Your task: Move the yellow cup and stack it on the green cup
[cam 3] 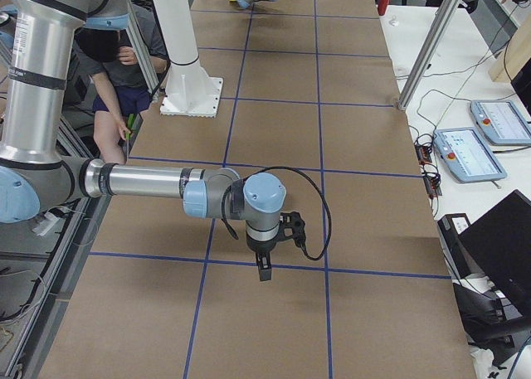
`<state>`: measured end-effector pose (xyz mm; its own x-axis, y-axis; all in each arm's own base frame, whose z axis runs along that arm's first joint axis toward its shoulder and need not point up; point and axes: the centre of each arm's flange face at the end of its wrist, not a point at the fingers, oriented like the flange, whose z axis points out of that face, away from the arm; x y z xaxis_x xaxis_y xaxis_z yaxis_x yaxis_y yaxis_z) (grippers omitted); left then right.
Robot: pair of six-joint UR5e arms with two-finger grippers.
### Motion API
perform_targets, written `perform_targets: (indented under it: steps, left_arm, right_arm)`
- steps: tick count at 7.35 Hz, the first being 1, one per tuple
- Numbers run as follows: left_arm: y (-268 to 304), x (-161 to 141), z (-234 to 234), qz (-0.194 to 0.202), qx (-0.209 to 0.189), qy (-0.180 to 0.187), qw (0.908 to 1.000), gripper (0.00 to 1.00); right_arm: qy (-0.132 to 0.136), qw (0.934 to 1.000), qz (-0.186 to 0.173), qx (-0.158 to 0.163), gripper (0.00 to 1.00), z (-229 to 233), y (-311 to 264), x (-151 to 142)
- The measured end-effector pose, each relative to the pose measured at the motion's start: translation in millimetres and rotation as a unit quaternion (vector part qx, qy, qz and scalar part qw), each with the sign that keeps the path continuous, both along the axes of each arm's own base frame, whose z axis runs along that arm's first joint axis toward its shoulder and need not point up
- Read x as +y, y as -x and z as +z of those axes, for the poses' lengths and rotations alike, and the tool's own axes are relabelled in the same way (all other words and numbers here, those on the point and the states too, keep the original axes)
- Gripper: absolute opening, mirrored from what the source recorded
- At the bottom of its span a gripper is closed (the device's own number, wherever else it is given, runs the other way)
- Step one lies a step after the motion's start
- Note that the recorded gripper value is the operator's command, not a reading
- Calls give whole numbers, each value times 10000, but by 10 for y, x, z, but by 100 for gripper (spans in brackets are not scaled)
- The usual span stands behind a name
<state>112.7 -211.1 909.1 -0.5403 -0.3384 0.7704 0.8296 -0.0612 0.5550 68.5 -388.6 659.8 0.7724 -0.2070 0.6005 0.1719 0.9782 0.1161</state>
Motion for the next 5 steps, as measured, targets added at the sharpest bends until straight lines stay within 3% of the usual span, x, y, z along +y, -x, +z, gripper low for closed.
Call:
perform_targets:
  steps: [3, 5]
  left_arm:
    - [274, 86, -394, 753, 61, -146, 9970, 0]
    - [426, 34, -515, 1374, -24, -355, 9899, 0]
  right_arm:
    - [39, 10000, 0, -5, 100, 26, 1, 7]
    - [37, 10000, 4, -7, 100, 25, 1, 1]
